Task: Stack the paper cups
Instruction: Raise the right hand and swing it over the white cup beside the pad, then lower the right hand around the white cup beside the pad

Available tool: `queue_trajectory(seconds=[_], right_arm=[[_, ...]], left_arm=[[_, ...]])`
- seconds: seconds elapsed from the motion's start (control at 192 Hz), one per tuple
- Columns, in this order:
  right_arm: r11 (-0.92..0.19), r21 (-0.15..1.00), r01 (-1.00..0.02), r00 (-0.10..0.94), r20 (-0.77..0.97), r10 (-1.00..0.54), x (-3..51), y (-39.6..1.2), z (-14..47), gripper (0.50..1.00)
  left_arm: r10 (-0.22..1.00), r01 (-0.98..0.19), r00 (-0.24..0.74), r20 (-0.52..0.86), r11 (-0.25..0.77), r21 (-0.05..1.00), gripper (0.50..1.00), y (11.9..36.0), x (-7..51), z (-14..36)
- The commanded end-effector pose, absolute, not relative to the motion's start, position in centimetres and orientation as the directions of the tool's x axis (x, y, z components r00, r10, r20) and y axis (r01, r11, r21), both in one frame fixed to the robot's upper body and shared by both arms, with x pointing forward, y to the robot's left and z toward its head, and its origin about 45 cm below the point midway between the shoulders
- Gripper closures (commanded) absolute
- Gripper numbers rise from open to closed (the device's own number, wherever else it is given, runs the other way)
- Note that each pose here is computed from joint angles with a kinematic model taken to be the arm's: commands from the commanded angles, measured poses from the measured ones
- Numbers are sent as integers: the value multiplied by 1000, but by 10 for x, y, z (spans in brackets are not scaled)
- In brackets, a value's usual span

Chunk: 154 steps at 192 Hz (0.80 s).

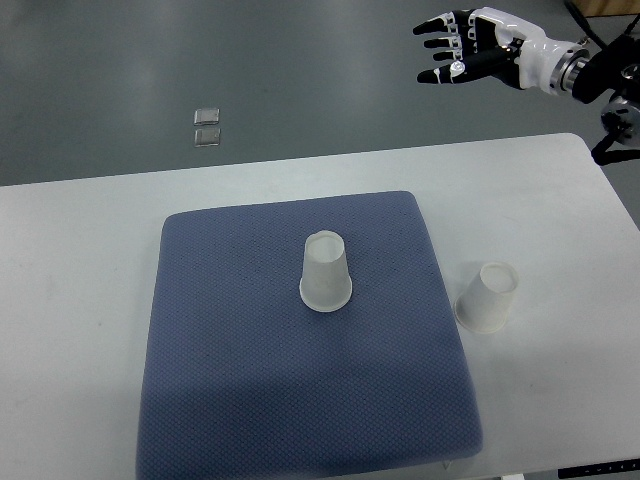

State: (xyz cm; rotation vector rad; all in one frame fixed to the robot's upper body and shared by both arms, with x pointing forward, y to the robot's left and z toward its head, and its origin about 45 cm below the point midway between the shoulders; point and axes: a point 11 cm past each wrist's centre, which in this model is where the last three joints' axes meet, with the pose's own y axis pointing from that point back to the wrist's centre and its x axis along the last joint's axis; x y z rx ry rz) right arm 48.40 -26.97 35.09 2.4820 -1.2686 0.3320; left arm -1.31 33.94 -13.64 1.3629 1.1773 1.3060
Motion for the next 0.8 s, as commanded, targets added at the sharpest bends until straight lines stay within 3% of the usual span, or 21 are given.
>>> queue_trajectory(seconds=[0.0, 0.26, 0.474, 0.797], right_arm=[[-612, 258, -748, 652, 458, -604, 470, -266, 360, 579], [-642, 508, -574, 774, 592, -224, 430, -250, 339, 579], [-561, 626, -542, 768, 640, -28, 423, -257, 313, 579], [-506, 722, -473, 797, 595, 104, 399, -271, 282, 579]], left_arm=[[987, 54, -5, 158, -158, 986, 500, 339, -13, -136], [987, 54, -5, 158, -158, 986, 500, 339, -13, -136], [987, 54, -5, 158, -158, 986, 500, 339, -13, -136], [987, 56, -5, 158, -158, 986, 500, 339, -13, -136]])
